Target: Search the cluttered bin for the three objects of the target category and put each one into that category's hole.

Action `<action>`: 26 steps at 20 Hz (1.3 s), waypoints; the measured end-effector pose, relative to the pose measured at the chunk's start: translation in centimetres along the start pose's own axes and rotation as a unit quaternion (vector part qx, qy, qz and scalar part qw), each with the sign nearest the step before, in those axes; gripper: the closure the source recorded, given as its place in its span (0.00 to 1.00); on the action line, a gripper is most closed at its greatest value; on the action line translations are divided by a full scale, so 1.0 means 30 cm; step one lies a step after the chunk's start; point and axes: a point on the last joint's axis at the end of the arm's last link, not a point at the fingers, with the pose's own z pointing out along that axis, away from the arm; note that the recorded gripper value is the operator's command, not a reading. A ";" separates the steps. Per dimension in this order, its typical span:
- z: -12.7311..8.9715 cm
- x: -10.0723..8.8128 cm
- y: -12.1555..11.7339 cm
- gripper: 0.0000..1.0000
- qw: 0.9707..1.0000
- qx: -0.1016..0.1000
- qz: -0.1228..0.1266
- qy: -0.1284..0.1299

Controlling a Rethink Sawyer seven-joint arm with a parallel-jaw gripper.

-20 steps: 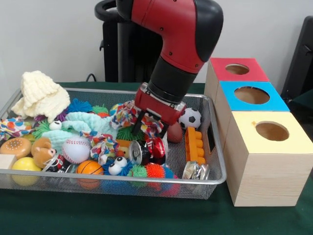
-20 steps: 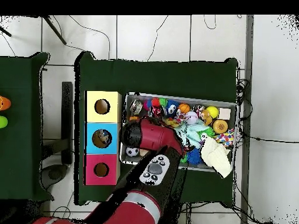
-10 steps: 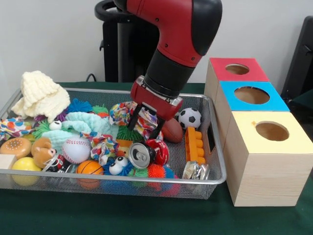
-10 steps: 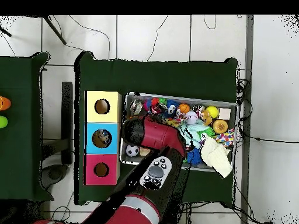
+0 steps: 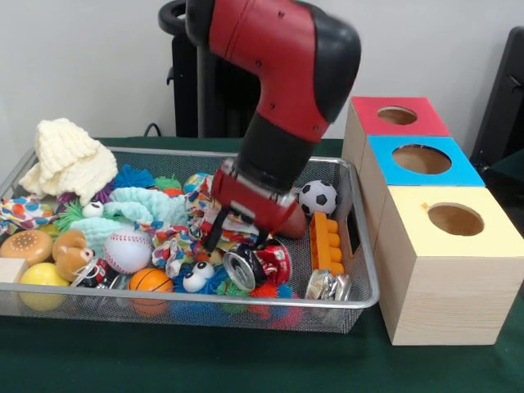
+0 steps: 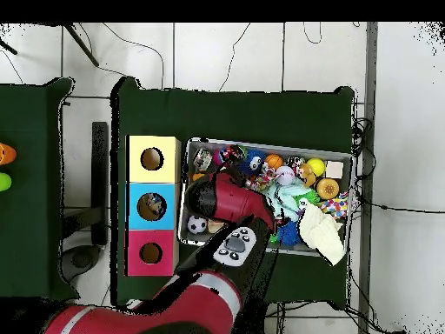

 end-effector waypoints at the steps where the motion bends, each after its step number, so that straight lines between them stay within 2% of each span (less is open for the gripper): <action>1: 0.043 0.011 0.006 0.00 1.000 -0.004 -0.002 -0.015; 3: 0.130 0.035 0.017 0.00 0.999 -0.014 -0.004 -0.044; 5: 0.178 0.043 0.021 0.00 0.998 -0.021 -0.004 -0.064; 6: 0.196 0.009 0.017 0.00 0.995 -0.029 -0.006 -0.095; 8: 0.230 -0.006 0.001 0.00 0.992 -0.037 -0.012 -0.121; 12: 0.258 -0.029 -0.024 0.00 0.987 -0.055 -0.038 -0.146; 16: 0.262 -0.035 -0.029 0.00 0.986 -0.061 -0.047 -0.149; 19: 0.261 -0.036 -0.026 0.00 0.986 -0.060 -0.042 -0.148; 23: 0.258 -0.032 -0.013 0.00 0.988 -0.049 -0.019 -0.145; 26: 0.251 -0.022 0.009 0.00 0.989 -0.029 0.009 -0.145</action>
